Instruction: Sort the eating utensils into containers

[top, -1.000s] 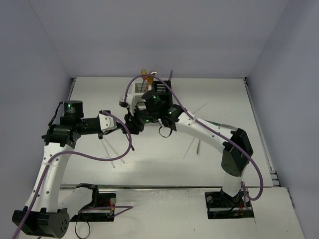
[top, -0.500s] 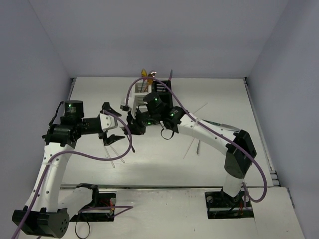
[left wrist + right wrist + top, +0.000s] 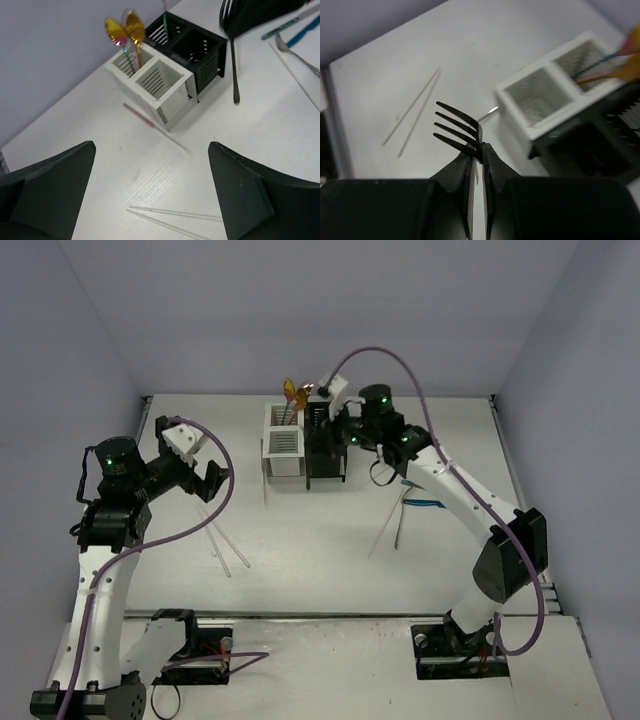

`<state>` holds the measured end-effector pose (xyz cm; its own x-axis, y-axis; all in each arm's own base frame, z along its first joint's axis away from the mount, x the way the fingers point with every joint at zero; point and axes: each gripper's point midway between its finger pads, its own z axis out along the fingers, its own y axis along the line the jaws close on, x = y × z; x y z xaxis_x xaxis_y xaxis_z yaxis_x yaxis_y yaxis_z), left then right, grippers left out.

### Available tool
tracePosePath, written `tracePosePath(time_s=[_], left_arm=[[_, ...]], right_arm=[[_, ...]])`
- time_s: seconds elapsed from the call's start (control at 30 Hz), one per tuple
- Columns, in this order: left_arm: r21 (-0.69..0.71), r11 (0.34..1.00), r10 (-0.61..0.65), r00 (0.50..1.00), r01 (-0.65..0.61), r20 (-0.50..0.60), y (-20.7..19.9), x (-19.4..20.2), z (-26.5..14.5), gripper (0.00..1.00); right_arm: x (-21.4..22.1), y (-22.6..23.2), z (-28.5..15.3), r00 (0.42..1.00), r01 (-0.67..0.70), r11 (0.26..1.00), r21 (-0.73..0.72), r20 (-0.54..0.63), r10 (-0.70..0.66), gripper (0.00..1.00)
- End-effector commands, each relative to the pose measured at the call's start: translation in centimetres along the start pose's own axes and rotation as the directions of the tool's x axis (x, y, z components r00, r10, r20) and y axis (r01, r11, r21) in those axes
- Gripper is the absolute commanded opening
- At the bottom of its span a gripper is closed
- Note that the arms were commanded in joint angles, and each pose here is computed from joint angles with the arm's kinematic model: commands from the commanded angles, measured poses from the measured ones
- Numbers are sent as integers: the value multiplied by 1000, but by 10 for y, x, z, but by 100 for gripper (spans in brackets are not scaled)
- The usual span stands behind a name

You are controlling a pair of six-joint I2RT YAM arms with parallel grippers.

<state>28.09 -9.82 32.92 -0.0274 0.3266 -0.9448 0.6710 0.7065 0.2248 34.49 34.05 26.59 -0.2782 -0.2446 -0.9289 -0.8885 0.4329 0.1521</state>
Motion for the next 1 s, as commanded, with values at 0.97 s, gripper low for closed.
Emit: tracePosePath(time_s=[0.97], left_arm=[[-286,892,-412,891,351,-192,34,77,17,93]], right_arm=[[-117,-232,-39,825,-337,852,400,561,63,0]])
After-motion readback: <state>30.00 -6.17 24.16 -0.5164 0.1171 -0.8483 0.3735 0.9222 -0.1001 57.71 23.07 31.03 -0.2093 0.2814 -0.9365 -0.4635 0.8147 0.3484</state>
